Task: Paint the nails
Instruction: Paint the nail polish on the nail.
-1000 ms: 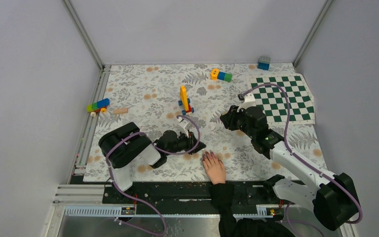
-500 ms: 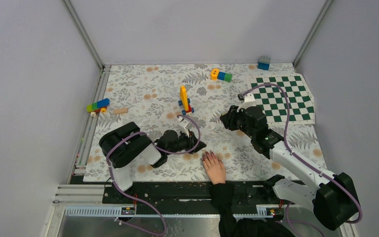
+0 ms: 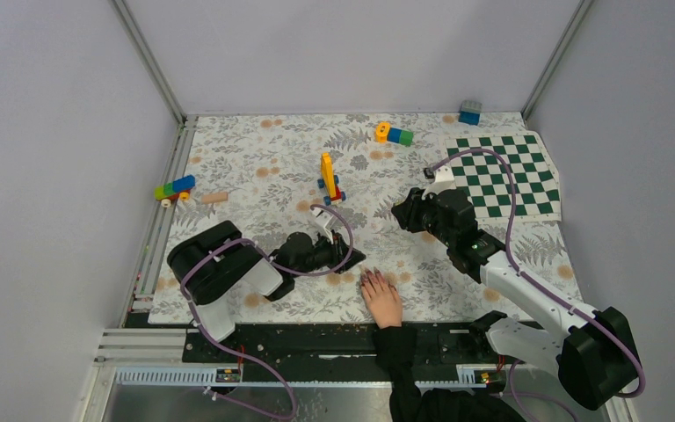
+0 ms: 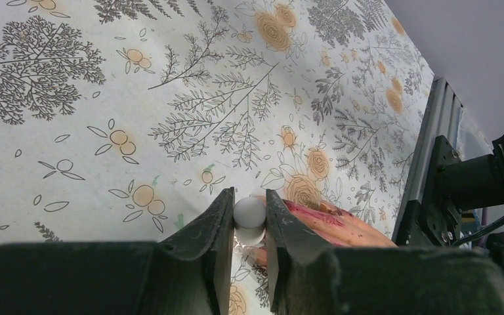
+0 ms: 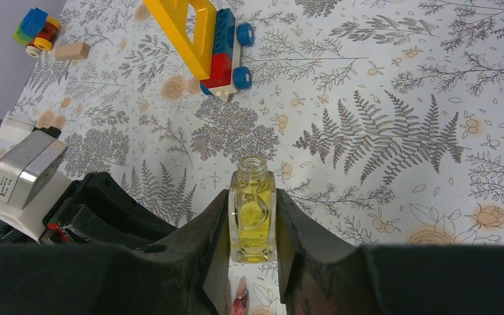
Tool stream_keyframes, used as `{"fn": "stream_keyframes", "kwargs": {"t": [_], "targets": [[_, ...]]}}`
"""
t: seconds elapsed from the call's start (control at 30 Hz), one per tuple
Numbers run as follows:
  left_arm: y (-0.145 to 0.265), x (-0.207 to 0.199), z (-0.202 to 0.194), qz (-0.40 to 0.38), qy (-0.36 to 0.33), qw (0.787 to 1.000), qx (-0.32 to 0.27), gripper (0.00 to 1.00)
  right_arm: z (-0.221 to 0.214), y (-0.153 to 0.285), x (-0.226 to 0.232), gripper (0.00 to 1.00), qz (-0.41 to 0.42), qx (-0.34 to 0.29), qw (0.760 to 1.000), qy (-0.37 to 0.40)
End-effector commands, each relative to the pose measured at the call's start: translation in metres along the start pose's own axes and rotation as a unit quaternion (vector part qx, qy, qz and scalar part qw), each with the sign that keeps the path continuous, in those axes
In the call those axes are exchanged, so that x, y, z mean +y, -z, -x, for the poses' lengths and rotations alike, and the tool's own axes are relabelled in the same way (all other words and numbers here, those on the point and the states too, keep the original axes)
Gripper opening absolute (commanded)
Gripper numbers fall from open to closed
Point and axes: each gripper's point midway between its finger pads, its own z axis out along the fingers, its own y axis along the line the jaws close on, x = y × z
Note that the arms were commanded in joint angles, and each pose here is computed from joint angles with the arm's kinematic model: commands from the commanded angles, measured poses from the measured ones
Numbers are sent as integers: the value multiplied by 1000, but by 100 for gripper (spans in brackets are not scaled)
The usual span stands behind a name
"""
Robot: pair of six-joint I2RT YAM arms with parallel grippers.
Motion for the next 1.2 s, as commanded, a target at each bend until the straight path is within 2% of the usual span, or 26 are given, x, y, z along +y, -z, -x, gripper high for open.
{"fn": "stream_keyframes", "kwargs": {"t": [0.0,0.67,1.17], "targets": [[5,-16,21,-23,-11,999,-42,0,28,0,12,0,20,-33,999,-4],[13,-30,20,-38,-17,998,-46,0,25,5,12,0,20,-32,999,-6],[3,-26,12,-37,-14,999,-29,0,23,5,11,0,19,-30,999,-7]]}}
